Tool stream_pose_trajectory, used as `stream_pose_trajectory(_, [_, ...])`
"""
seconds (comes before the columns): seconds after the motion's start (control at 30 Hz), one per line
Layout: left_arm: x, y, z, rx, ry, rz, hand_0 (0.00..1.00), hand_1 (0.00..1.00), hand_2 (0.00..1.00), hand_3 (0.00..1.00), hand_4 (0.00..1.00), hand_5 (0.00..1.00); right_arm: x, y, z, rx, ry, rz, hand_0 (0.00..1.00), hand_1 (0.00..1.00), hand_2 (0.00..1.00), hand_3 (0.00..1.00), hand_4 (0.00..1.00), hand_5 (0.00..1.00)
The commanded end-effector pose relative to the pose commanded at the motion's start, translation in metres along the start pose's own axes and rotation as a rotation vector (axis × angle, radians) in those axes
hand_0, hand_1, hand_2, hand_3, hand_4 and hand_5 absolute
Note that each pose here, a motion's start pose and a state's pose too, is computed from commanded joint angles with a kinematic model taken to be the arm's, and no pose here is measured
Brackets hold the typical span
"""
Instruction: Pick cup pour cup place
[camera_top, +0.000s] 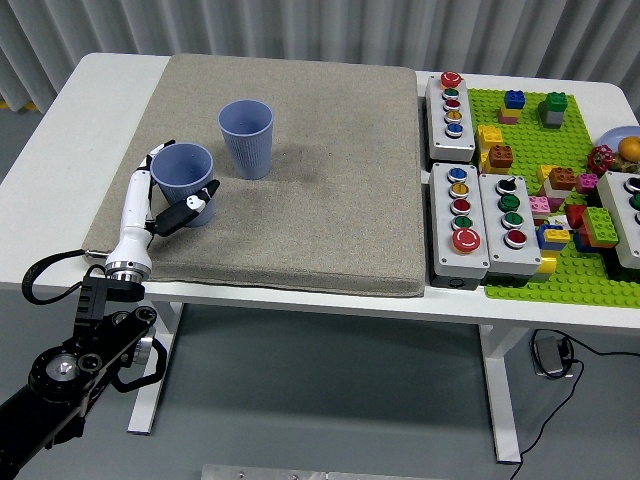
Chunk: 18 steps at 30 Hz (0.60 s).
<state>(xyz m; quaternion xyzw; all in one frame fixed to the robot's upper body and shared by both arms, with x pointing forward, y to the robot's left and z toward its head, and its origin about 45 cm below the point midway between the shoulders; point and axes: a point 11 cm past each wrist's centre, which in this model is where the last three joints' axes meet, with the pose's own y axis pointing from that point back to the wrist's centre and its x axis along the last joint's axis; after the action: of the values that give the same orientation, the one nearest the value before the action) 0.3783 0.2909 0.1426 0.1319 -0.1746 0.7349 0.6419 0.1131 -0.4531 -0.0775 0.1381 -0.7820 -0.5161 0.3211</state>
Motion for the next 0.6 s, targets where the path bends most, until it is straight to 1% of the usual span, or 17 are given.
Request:
stream_pose_trajectory(0.13, [0.0024, -0.0012, 0.0020, -0.005, 0.003, 0.003, 0.842, 0.901, 0.987, 0.969, 0.953, 0.435, -0.0001, 0.0001, -0.0004, 0.000, -0.001, -0.001, 0.669, 0.548, 0.494, 0.539, 0.002, 0.269])
stream_pose_trajectory(0.17, [0.0028, -0.0015, 0.0024, -0.005, 0.004, 0.003, 0.861, 0.928, 0.998, 0.990, 0.962, 0.439, -0.0002, 0.0001, -0.0004, 0.000, -0.001, -0.001, 0.670, 0.548, 0.494, 0.539, 0.002, 0.269])
stream_pose_trajectory(0.33, [0.0040, -0.0024, 0.0042, -0.009, 0.003, 0.000, 0.861, 0.928, 0.998, 0.990, 0.962, 0.439, -0.0005, 0.0004, -0.0011, 0.001, -0.003, -0.002, 0.670, 0.548, 0.494, 0.539, 0.002, 0.269])
stream_pose_trajectory(0.37, [0.0039, -0.0026, 0.0046, -0.009, 0.005, -0.004, 0.884, 0.962, 0.998, 0.998, 0.972, 0.458, -0.0006, 0.0004, -0.0011, 0.001, -0.003, -0.002, 0.669, 0.548, 0.494, 0.539, 0.002, 0.268])
stream_pose_trajectory(0.53, [0.0031, -0.0020, 0.0056, -0.010, -0.001, -0.022, 0.884, 0.962, 0.998, 0.998, 0.972, 0.458, -0.0003, 0.0003, -0.0010, 0.000, -0.001, -0.002, 0.669, 0.548, 0.494, 0.539, 0.002, 0.268])
stream_pose_trajectory(0.6, [0.0032, -0.0016, 0.0058, -0.011, -0.002, -0.024, 0.901, 0.978, 0.998, 0.998, 0.980, 0.464, -0.0002, 0.0002, -0.0008, 0.000, -0.001, -0.002, 0.669, 0.548, 0.494, 0.539, 0.002, 0.269])
